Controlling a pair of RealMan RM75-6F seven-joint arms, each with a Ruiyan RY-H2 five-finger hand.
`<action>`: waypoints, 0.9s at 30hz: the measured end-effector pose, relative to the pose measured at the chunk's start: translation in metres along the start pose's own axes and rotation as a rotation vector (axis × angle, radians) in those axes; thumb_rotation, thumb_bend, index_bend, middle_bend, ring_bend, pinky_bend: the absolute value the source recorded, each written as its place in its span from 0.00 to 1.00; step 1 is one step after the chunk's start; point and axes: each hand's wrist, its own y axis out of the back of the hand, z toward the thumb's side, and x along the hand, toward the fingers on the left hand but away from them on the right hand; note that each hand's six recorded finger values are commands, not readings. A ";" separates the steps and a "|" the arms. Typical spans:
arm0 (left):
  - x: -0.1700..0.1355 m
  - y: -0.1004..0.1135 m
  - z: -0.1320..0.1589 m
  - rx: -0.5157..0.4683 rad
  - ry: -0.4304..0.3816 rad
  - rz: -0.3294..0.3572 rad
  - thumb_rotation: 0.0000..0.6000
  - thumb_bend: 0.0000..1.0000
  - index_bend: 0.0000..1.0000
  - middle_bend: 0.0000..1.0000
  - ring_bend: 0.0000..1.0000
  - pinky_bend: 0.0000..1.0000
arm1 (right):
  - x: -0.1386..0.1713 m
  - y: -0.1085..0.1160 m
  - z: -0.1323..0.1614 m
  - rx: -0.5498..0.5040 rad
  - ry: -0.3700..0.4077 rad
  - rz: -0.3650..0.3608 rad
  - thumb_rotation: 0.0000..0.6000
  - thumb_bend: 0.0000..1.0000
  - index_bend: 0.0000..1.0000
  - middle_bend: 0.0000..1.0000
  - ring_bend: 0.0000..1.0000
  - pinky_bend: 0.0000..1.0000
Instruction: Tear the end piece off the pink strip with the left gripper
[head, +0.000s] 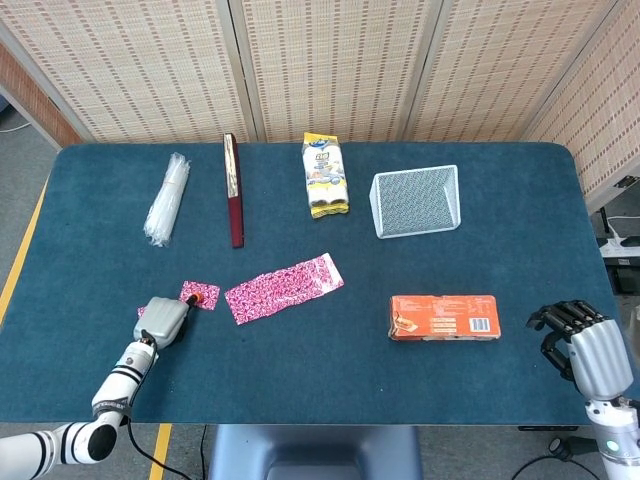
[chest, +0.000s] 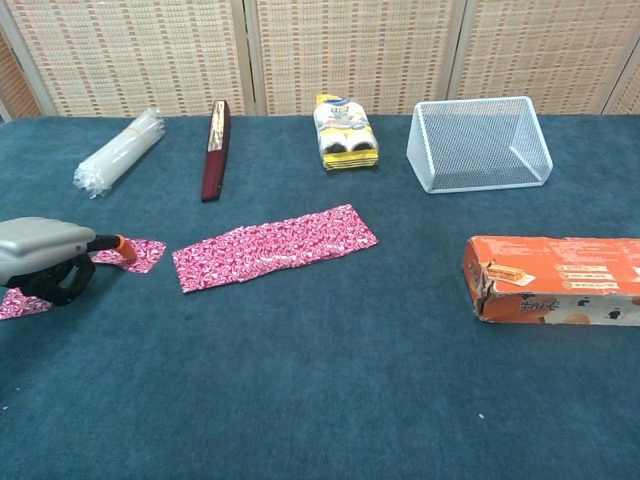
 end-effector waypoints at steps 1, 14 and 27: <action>0.000 -0.001 -0.002 0.000 0.006 -0.001 1.00 0.81 0.22 0.66 0.71 0.66 | 0.000 0.000 0.000 0.000 -0.001 0.001 1.00 0.74 0.57 0.63 0.52 0.53; 0.000 0.001 -0.026 0.062 0.093 0.040 1.00 0.81 0.22 0.66 0.71 0.66 | -0.001 0.000 0.000 -0.001 -0.001 0.001 1.00 0.74 0.57 0.63 0.52 0.53; -0.008 0.024 -0.005 -0.036 0.001 0.141 1.00 0.80 0.12 0.66 0.71 0.67 | 0.000 0.000 0.000 -0.006 -0.003 0.007 1.00 0.74 0.57 0.63 0.52 0.53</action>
